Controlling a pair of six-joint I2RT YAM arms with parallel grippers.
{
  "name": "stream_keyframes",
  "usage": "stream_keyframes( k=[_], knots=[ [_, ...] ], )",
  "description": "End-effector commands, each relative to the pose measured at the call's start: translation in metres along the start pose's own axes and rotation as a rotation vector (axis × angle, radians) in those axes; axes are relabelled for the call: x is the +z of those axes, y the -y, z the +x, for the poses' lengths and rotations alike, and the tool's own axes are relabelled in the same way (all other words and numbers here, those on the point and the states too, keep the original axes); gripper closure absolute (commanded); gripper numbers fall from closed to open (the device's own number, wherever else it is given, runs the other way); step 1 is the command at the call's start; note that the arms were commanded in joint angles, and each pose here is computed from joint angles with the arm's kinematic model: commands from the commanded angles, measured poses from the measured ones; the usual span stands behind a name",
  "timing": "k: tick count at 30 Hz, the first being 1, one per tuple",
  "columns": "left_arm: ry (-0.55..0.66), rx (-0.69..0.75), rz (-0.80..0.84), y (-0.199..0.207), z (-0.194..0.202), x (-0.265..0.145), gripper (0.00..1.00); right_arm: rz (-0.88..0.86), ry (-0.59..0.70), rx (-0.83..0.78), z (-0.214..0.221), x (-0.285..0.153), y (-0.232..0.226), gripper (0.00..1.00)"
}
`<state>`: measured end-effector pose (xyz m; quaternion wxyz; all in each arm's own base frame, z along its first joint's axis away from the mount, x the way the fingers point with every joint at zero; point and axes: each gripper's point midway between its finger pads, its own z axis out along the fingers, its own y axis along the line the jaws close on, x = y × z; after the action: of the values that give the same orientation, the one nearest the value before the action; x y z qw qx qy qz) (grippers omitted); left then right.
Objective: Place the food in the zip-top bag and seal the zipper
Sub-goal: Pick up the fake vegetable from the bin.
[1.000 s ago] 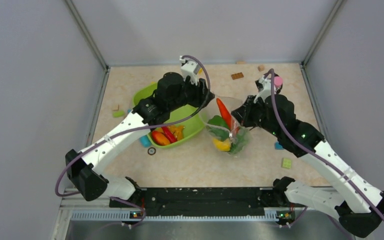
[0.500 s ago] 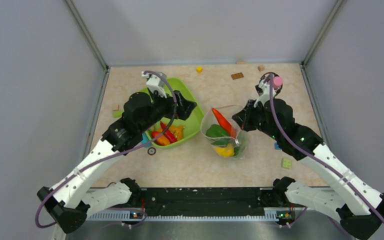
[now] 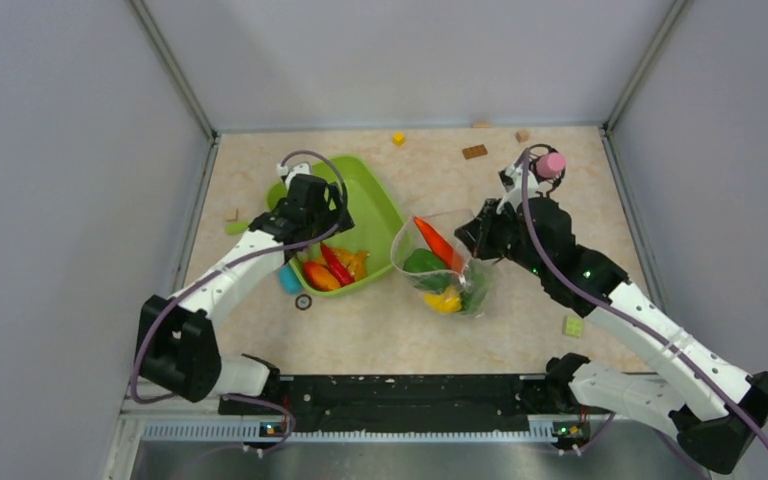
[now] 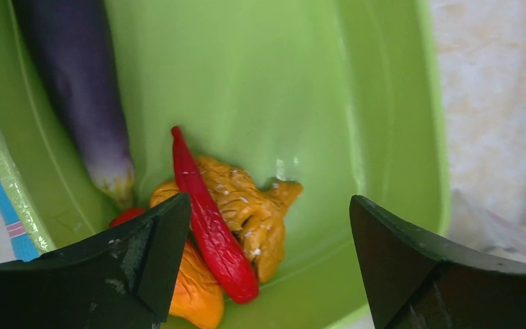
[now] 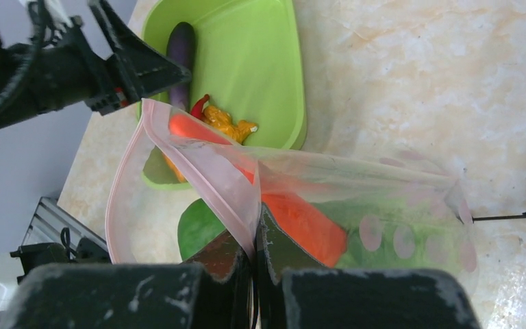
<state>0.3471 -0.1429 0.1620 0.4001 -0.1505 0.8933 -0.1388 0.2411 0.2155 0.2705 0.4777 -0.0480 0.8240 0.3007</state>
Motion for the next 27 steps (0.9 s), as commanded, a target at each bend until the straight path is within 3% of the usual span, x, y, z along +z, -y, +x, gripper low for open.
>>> stream_keyframes(
  k=[1,16,21,27],
  knots=[
    [-0.028,-0.044,-0.15,-0.028,0.013,0.023,0.1,-0.003,0.059,-0.016,-0.013,0.003,0.0,1.0],
    [-0.267,-0.064,-0.284,-0.062,0.089,0.069,0.28,0.091,0.112,-0.037,-0.021,0.0,0.018,1.0],
    [-0.311,-0.071,-0.26,-0.057,0.099,0.076,0.47,0.109,0.119,-0.037,-0.021,0.0,0.022,1.0],
    [-0.297,-0.073,-0.215,-0.045,0.09,0.077,0.82,0.116,0.124,-0.038,-0.022,0.0,0.023,1.0]
  ],
)
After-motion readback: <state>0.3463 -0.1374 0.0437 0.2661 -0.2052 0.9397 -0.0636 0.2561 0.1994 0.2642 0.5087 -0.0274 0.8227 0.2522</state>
